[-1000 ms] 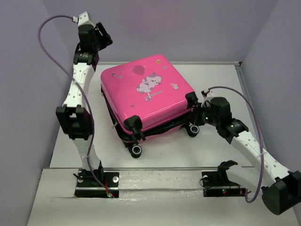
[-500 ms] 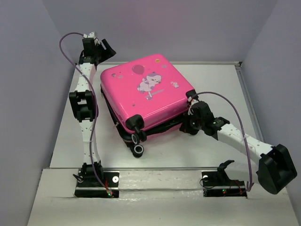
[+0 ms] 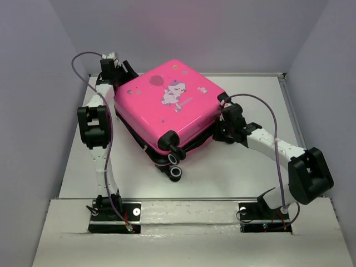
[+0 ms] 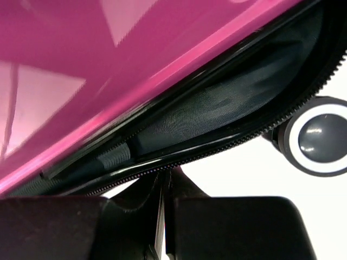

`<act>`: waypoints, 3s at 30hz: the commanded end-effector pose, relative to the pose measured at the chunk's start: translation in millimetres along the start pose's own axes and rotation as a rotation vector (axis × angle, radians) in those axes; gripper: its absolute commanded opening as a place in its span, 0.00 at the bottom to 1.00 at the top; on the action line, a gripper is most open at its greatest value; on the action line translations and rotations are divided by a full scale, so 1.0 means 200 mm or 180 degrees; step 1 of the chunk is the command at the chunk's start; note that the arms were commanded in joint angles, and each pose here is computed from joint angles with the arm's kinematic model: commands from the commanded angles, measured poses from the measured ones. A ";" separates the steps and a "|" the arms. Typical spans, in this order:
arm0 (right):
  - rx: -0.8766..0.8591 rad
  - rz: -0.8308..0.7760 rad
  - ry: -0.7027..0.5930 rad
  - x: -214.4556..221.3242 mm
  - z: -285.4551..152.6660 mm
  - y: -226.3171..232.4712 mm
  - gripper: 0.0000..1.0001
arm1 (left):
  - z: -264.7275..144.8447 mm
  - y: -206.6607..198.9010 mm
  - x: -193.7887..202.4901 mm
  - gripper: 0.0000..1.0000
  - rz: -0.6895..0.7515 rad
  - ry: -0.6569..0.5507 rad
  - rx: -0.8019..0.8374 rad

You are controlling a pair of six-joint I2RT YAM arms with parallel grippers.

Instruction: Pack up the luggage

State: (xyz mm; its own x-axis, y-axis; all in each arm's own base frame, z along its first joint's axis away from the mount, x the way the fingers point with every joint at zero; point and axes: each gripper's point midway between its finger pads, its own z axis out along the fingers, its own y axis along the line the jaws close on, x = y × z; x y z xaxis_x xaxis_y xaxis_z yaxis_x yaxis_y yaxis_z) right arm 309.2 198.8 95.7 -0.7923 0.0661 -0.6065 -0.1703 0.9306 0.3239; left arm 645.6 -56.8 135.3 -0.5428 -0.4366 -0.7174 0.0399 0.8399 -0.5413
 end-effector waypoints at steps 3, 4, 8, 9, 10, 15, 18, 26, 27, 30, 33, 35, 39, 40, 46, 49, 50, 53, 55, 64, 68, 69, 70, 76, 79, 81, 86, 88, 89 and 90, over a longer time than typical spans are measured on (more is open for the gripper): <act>-0.0648 -0.0162 -0.0765 -0.54 0.02 0.22 0.07 | -0.35 -0.05 0.14 0.78 -0.0017 -0.0023 -0.0259; -0.0721 -0.0149 -0.0657 -0.53 0.08 0.23 0.07 | -0.39 -0.05 0.15 0.78 -0.0044 -0.0059 -0.0297; -0.0878 -0.0115 -0.0618 -0.65 0.17 0.25 0.07 | -0.61 0.00 0.21 0.79 -0.0084 -0.0101 -0.0521; -0.0941 -0.0153 -0.0690 -0.72 0.16 0.29 0.07 | -0.70 0.01 0.23 0.78 -0.0129 -0.0119 -0.0563; -0.1011 -0.0147 -0.0679 -0.76 0.17 0.30 0.07 | -0.74 0.01 0.25 0.79 -0.0156 -0.0126 -0.0602; -0.1333 -0.0142 -0.0605 -0.96 0.25 0.46 0.11 | -1.02 -0.01 0.46 0.79 -0.0289 -0.0064 -0.0633; -0.1636 -0.0119 -0.0524 -1.14 0.30 0.60 0.35 | -1.23 -0.04 0.61 0.79 -0.0320 -0.0151 -0.0554; -0.1055 0.0087 -0.0780 -1.41 0.16 0.33 0.95 | -1.71 -0.31 0.04 0.93 0.0235 -0.1230 -0.0686; -0.0951 0.0062 -0.0865 -1.43 0.11 0.31 0.96 | -1.78 -0.38 -0.09 0.93 0.0278 -0.1439 -0.0656; -0.0785 -0.0132 -0.1152 -1.47 -0.13 0.28 0.96 | -1.83 -0.47 -0.25 0.94 0.0271 -0.1661 -0.0568; -0.0785 -0.0200 -0.1264 -1.38 -0.31 0.27 0.61 | -1.70 -0.50 -0.37 0.94 0.0154 -0.1681 -0.0455; -0.0890 -0.0248 -0.1301 -1.23 -0.41 0.32 0.15 | -1.56 -0.47 -0.43 0.94 0.0126 -0.1611 -0.0502; -0.1212 -0.0362 -0.1125 -0.87 -0.45 0.42 0.07 | -1.28 -0.36 -0.51 0.94 0.0145 -0.1349 -0.0659; -0.1356 -0.0468 -0.1013 -0.69 -0.48 0.51 0.07 | -1.25 -0.38 -0.58 0.94 0.0173 -0.1345 -0.0621; -0.1645 -0.0874 -0.0610 -0.15 -0.50 0.69 0.07 | -0.90 -0.20 -0.69 0.94 0.0146 -0.0988 -0.0654; -0.1725 -0.0863 -0.0403 0.04 -0.44 0.69 0.07 | -0.78 -0.17 -0.75 0.94 0.0248 -0.0951 -0.0634; -0.1711 -0.0828 -0.0363 0.06 -0.42 0.68 0.07 | -0.75 -0.15 -0.74 0.94 0.0245 -0.0886 -0.0642; -0.1595 -0.0806 -0.0225 0.11 -0.31 0.65 0.07 | -0.65 -0.09 -0.79 0.94 0.0248 -0.0853 -0.0666; -0.1561 -0.0825 -0.0221 0.11 -0.27 0.65 0.07 | -0.57 -0.04 -0.77 0.94 0.0210 -0.0786 -0.0616; -0.1286 -0.0785 -0.0232 0.05 -0.04 0.65 0.07 | -0.29 0.14 -0.43 0.84 0.0090 -0.0204 -0.0424; -0.1186 -0.0736 -0.0366 -0.05 -0.02 0.63 0.07 | -0.26 0.18 -0.29 0.81 0.0040 -0.0012 -0.0410; -0.1145 -0.0686 -0.0395 -0.08 -0.01 0.60 0.07 | -0.26 0.20 -0.23 0.80 0.0020 0.0076 -0.0436; -0.1129 -0.0657 -0.0437 -0.12 -0.01 0.59 0.07 | -0.27 0.20 -0.21 0.79 0.0034 0.0110 -0.0444; -0.1123 -0.0391 -0.0864 -0.50 0.02 0.41 0.07 | -0.45 0.19 -0.05 0.78 -0.0060 0.0157 -0.0578; -0.1350 -0.0287 -0.0977 -0.69 0.01 0.38 0.07 | -0.61 0.18 0.00 0.77 -0.0116 0.0015 -0.0686; -0.1521 -0.0394 -0.1128 -0.84 -0.05 0.43 0.07 | -0.67 0.20 0.14 0.76 -0.0222 0.0073 -0.0707; -0.1694 -0.0307 -0.1048 -1.04 0.03 0.43 0.08 | -0.92 0.09 0.30 0.76 -0.0304 -0.0014 -0.0576; -0.1745 -0.0245 -0.1076 -1.15 0.00 0.45 0.12 | -1.03 0.04 0.29 0.77 -0.0250 -0.0197 -0.0549; -0.1714 -0.0181 -0.0971 -1.13 0.05 0.44 0.15 | -1.06 0.02 0.26 0.78 -0.0227 -0.0276 -0.0565; -0.1691 -0.0114 -0.0973 -1.17 0.06 0.41 0.26 | -1.10 -0.01 0.22 0.80 -0.0192 -0.0374 -0.0566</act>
State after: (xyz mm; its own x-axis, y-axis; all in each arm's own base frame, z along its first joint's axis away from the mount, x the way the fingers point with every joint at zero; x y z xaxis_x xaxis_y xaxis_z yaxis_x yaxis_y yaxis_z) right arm 458.5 237.2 168.2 -0.7213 0.1544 -0.6752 -0.3606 0.7486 0.5564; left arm 471.2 33.0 207.9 -0.3439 -0.4892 -0.8015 -0.1863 0.8721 -0.4524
